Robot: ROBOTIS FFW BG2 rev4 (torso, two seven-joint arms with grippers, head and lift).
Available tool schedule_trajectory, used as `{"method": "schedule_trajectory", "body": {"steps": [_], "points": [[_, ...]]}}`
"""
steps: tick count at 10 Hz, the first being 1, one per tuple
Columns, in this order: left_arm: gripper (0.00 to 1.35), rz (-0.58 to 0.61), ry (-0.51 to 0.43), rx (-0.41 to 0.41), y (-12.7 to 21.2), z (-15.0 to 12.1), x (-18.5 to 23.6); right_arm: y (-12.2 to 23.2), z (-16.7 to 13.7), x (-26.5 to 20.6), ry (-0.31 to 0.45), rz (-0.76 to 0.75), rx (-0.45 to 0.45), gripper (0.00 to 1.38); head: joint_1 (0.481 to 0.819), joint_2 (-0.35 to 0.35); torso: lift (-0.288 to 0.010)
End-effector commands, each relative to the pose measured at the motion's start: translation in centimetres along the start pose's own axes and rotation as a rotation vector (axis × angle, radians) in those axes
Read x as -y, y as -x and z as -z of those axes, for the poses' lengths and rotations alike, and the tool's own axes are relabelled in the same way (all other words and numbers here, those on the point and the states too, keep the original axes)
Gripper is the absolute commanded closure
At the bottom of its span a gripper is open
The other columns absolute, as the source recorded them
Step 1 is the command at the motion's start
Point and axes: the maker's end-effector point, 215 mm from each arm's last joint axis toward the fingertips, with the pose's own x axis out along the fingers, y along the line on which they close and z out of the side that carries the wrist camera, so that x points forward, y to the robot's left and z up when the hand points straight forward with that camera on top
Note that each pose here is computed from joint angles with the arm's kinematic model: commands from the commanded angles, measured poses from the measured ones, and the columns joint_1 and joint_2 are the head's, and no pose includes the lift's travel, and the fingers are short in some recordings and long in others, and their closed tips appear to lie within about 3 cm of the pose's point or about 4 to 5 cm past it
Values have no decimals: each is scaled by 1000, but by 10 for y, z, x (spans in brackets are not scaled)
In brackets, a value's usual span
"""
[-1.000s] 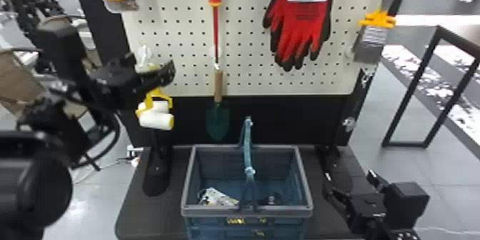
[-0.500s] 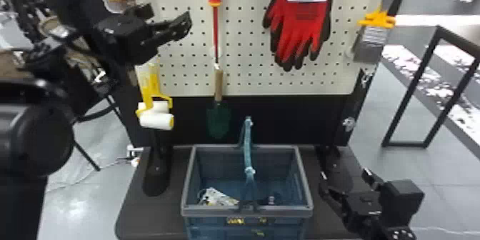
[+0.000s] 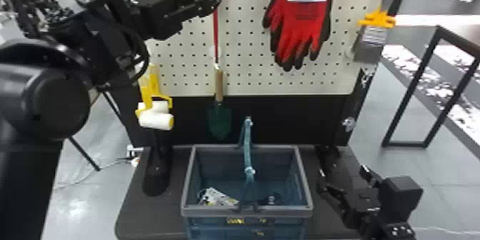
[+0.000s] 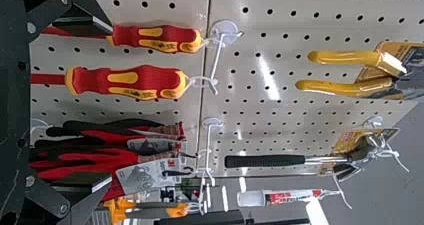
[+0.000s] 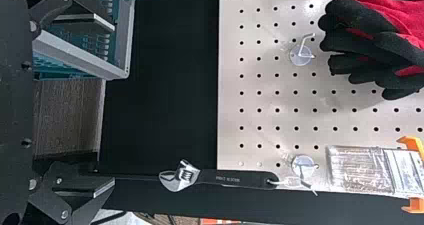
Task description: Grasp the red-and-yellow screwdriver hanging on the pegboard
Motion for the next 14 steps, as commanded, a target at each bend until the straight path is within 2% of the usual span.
{"method": "schedule_trajectory", "body": {"steps": [1,5,7,9,14], "points": [[257,26,-11,-5,-7,-3,4,-1,-2,-1,-3,-4,5,214,549,0,-100],[262,115,2,-23,-24,9,21,-5,-7,-16,-14,-52,15,214,549,0,-100],[262,105,-12,-28,-25,11,13,-3,-9,-20,-17,-66,24,214,549,0,-100],[262,76,28,-36,-26,25,-4,-3,-14,-24,-19,-74,42,214,549,0,-100],[262,132,5,-47,-48,25,10,-5,-17,-30,-18,-104,53,214,549,0,-100]]}}
